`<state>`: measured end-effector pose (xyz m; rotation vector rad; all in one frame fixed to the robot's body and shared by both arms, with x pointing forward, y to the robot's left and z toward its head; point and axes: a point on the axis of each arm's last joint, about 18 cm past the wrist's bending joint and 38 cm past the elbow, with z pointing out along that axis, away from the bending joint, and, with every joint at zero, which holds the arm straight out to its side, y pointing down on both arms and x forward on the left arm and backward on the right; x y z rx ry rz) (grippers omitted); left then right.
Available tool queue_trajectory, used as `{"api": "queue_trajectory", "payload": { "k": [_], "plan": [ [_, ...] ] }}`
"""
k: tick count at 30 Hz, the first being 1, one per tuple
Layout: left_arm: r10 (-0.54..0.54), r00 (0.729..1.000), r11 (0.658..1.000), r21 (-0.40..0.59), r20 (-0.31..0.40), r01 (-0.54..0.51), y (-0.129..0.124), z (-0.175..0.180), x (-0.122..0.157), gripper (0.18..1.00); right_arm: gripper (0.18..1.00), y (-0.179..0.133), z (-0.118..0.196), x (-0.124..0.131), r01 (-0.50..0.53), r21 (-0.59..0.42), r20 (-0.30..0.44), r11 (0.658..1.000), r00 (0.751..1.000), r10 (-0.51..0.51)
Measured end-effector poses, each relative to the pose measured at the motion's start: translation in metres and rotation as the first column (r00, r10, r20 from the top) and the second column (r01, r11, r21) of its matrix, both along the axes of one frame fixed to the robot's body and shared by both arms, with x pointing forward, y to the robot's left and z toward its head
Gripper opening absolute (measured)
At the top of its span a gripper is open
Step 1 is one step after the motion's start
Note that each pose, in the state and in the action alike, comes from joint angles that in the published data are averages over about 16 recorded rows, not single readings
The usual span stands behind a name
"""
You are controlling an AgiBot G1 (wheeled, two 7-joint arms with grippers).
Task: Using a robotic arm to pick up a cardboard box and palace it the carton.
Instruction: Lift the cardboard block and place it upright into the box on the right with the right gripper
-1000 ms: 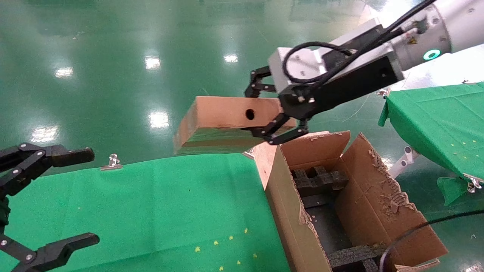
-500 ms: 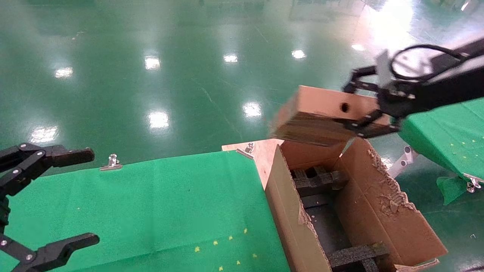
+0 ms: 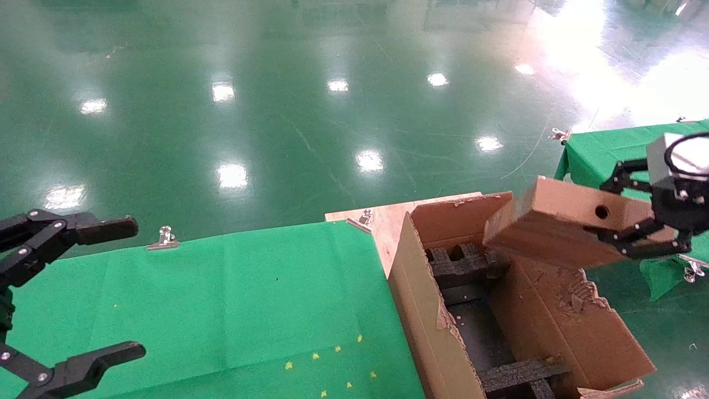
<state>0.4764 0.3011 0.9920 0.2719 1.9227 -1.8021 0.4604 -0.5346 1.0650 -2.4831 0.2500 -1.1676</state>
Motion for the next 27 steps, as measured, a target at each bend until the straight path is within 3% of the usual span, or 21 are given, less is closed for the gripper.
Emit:
{"api": "queue_trajectory", "payload": {
  "k": [9, 16, 21, 27],
  "plan": [
    [0.000, 1.000, 1.000, 0.000, 0.000, 0.000, 0.000, 0.000, 0.000, 1.001, 0.306, -0.009, -0.014, -0.004, 0.040, 0.033, -0.034, 0.999, 0.999, -0.039],
    [0.000, 1.000, 1.000, 0.000, 0.000, 0.000, 0.000, 0.000, 0.000, 1.001, 0.305, -0.018, -0.027, 0.004, 0.133, 0.194, -0.047, 0.972, 0.991, -0.126],
    [0.000, 1.000, 1.000, 0.000, 0.000, 0.000, 0.000, 0.000, 0.000, 1.001, 0.304, -0.032, -0.042, 0.009, 0.260, 0.352, -0.094, 0.899, 0.966, -0.242],
    [0.000, 1.000, 1.000, 0.000, 0.000, 0.000, 0.000, 0.000, 0.000, 1.001, 0.302, -0.049, -0.061, 0.013, 0.419, 0.507, -0.184, 0.753, 0.906, -0.381]
  ]
}}
